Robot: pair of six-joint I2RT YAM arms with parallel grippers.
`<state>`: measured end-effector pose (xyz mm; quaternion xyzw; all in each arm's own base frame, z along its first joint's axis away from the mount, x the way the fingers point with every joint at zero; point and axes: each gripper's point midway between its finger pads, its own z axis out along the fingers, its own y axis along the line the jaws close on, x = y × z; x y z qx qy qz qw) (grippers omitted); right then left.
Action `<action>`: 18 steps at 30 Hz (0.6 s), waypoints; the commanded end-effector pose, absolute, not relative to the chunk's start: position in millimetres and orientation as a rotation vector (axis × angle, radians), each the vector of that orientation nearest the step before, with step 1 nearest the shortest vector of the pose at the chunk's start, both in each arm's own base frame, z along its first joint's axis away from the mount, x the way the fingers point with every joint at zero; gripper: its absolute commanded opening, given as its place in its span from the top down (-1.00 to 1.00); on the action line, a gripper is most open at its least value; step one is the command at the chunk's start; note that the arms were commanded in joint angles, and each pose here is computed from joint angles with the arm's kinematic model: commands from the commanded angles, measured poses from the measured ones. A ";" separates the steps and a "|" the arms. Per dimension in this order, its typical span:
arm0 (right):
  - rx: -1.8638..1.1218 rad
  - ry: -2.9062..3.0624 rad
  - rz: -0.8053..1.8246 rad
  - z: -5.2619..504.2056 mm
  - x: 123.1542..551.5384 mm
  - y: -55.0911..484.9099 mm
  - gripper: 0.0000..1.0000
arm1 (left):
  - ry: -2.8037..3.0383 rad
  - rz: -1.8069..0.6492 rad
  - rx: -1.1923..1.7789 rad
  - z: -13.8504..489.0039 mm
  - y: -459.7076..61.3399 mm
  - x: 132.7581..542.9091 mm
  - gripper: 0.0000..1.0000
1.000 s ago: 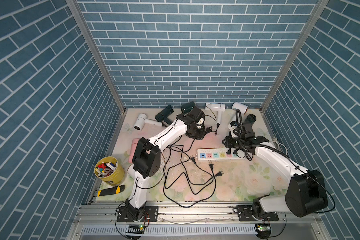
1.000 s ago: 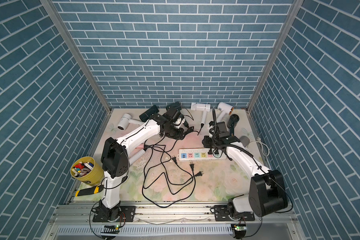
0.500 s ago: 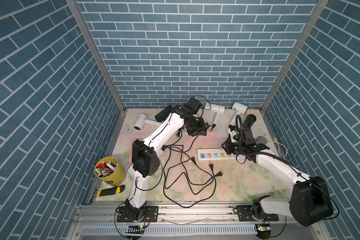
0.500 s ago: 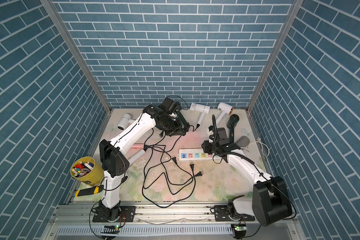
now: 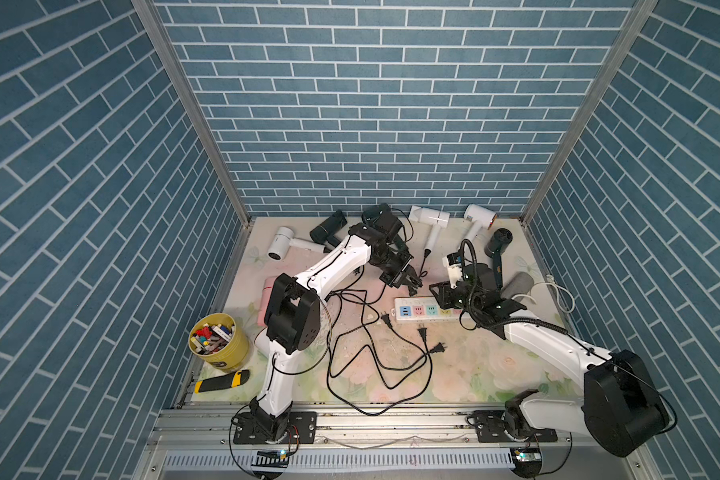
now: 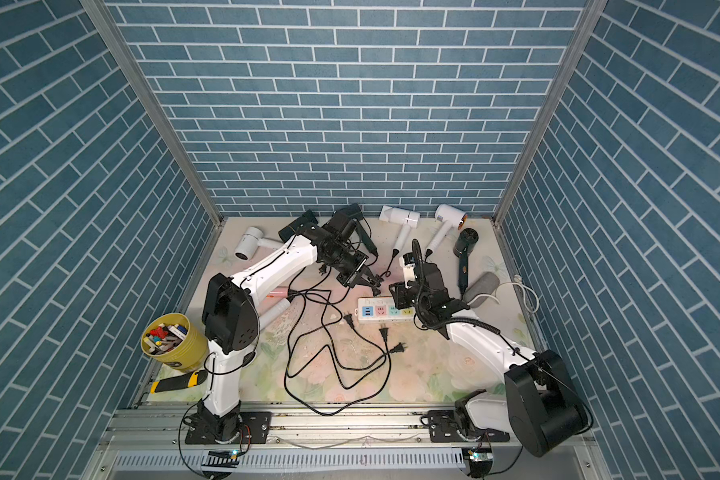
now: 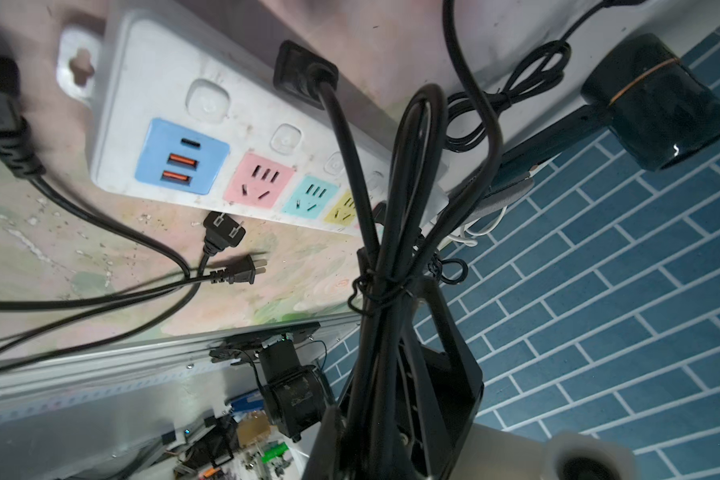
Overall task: Charge the blow dryers
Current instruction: Pick up the plug from the center of the board.
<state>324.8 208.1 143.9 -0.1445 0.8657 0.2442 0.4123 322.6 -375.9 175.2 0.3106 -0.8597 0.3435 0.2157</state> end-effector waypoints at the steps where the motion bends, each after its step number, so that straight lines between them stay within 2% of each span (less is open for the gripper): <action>1: -0.382 1.995 0.629 174.0 340.9 217.7 0.18 | -2.288 1.084 0.893 209.4 -383.4 322.1 1.00; 10: -0.550 1.879 0.607 159.5 339.9 239.3 0.06 | -2.220 1.129 0.928 221.1 -389.0 324.0 1.00; 18: -0.552 1.861 0.558 143.9 333.1 230.3 -0.03 | -2.204 1.163 0.952 232.2 -390.3 327.3 1.00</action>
